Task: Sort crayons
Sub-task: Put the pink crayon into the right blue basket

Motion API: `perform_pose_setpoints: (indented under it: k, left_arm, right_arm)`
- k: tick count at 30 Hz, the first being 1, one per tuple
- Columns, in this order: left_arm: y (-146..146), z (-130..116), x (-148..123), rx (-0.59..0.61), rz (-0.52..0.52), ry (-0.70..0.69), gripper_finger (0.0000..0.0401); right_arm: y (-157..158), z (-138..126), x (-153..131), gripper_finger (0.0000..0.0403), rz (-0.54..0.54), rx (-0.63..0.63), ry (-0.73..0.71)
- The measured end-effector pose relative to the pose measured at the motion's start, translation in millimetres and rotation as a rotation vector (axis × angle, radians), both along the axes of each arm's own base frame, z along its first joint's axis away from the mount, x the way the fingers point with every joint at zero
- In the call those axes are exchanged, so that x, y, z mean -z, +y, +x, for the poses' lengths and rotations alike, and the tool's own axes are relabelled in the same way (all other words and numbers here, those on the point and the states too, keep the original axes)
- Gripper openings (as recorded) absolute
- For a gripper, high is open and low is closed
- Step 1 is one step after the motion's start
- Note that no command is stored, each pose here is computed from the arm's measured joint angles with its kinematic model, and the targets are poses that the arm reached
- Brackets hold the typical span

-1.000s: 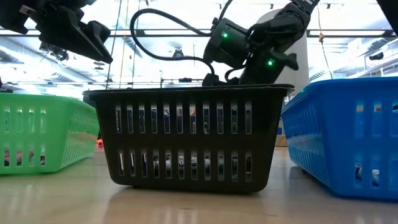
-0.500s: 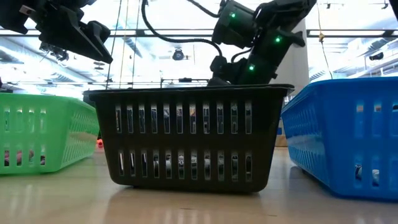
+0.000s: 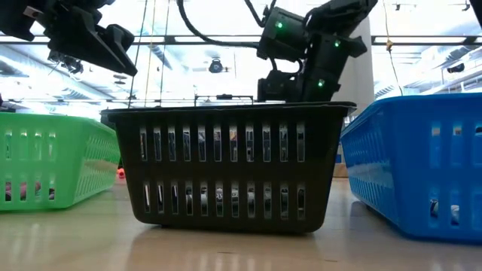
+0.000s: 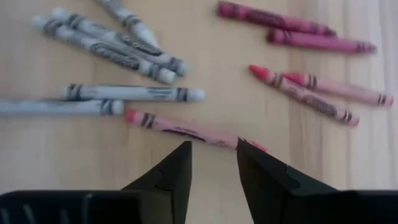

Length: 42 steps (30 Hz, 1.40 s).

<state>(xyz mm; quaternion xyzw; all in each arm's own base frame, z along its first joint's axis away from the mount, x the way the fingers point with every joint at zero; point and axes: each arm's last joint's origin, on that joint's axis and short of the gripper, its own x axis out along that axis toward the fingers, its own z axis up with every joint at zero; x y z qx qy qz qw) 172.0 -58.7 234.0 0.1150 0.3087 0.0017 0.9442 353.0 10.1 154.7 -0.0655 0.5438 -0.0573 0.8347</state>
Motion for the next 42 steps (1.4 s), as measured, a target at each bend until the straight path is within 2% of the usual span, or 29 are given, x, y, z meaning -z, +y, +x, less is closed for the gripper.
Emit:
perform_pose_setpoints:
  k: [3,6,10,16,20,29,34,42]
  left_arm:
    - [-0.2,0.4,-0.5,0.004,0.004,-0.005,0.0151]
    - [-0.5,1.3,-1.7,0.002,-0.006,-0.021,0.0151]
    - [-0.8,1.9,-2.5,-0.025,-0.048,-0.035,0.0151]
    - [-0.7,1.8,-2.3,-0.049,-0.081,-0.035,0.0151]
    - [-0.7,1.7,-2.3,-0.038,-0.066,-0.033,0.0150]
    - [-0.7,1.7,-2.3,-0.035,-0.062,-0.033,0.0151]
    - [-0.7,1.6,-2.1,-0.035,-0.060,-0.031,0.0151]
    - [-0.7,1.7,-2.2,-0.035,-0.060,-0.032,0.0151]
  right_arm:
    - [4.1,6.4,-4.9,0.0147,-0.043,-0.118,0.023]
    - [8.9,15.8,-0.7,0.0149,-0.074,-0.238,0.127]
    - [17.7,28.6,-7.9,0.0149,-0.185,-0.364,0.241]
    - [26.7,34.8,-17.4,0.0149,-0.177,-0.570,0.270]
    - [27.6,34.8,-17.4,0.0147,-0.187,-0.654,0.277]
    - [9.3,39.5,-12.9,0.0146,-0.129,-0.653,0.209]
    - [0.7,34.1,-2.8,0.0146,-0.075,-0.636,0.220]
    - [-6.1,23.5,14.9,0.0146,-0.059,-0.617,0.232]
